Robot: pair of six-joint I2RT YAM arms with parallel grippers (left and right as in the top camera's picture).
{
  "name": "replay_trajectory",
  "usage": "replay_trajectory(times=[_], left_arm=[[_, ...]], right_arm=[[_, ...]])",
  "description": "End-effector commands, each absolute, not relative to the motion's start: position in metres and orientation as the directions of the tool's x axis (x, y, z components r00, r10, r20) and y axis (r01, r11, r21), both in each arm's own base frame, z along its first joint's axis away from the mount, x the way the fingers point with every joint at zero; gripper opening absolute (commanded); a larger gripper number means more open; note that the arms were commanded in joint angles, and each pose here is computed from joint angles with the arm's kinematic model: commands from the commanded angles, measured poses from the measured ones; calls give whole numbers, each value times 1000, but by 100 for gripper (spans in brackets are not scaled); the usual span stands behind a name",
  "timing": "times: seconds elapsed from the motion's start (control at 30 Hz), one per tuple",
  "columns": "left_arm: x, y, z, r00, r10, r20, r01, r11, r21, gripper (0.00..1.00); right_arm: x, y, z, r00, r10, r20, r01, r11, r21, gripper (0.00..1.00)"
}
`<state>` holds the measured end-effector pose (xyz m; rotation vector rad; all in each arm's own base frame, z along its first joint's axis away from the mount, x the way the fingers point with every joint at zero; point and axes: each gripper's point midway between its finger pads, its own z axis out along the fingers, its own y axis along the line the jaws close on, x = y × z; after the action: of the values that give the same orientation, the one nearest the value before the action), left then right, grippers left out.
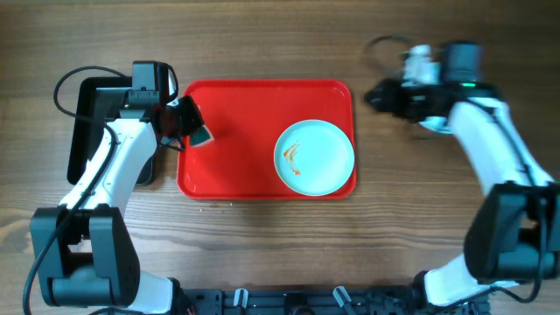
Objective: Clean dirty plates on tray and stack at the side
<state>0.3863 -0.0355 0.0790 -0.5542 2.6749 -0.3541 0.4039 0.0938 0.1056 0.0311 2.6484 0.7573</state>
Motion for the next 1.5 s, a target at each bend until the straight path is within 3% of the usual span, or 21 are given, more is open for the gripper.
replay_trajectory(times=[0.0,0.1,0.2,0.37,0.43,0.53,0.57,0.63,0.77,0.97,1.07,1.17,1.47], left_arm=[[385,-37,82,-851,-423,-312,-323,889,-326,4],[384,-37,82,-851,-423,-310,-324,889,-325,4],[384,-37,82,-851,-423,-310,-324,889,-325,4],[384,-37,82,-851,-423,-310,-324,889,-325,4],[384,-37,82,-851,-423,-310,-324,889,-325,4],[384,-37,82,-851,-423,-311,-323,889,-326,4],[385,-38,82,-851,-423,-312,-321,888,-329,4],[388,-55,91,-861,-412,-298,-270,867,-418,4],[385,-100,115,-903,-314,-294,-95,812,-576,4],[356,-154,105,-954,-170,-248,-6,836,-548,4],[347,-172,80,-965,-95,-246,26,893,-449,4],[340,-190,58,-978,-47,-204,48,897,-439,4],[362,-217,16,-966,-4,-260,112,897,-428,4]], right_arm=[[395,117,59,-937,-58,-344,-131,972,193,70],[387,127,38,-936,-160,-312,-193,978,78,68],[377,139,19,-899,-345,-270,-380,921,87,66],[374,138,5,-897,-370,-241,-398,913,83,60],[372,138,-3,-902,-371,-221,-397,914,86,42],[364,149,-13,-908,-371,-194,-403,900,165,25],[362,154,-14,-913,-360,-191,-395,898,195,13],[360,165,-11,-936,-301,-185,-341,904,256,4],[359,190,-9,-953,-235,-192,-282,918,279,4],[364,209,-6,-969,-134,-208,-194,932,306,4],[362,209,-6,-976,-107,-191,-164,935,315,4],[361,210,-6,-977,-105,-187,-163,932,325,4],[356,208,-7,-980,-110,-166,-159,934,319,4]])
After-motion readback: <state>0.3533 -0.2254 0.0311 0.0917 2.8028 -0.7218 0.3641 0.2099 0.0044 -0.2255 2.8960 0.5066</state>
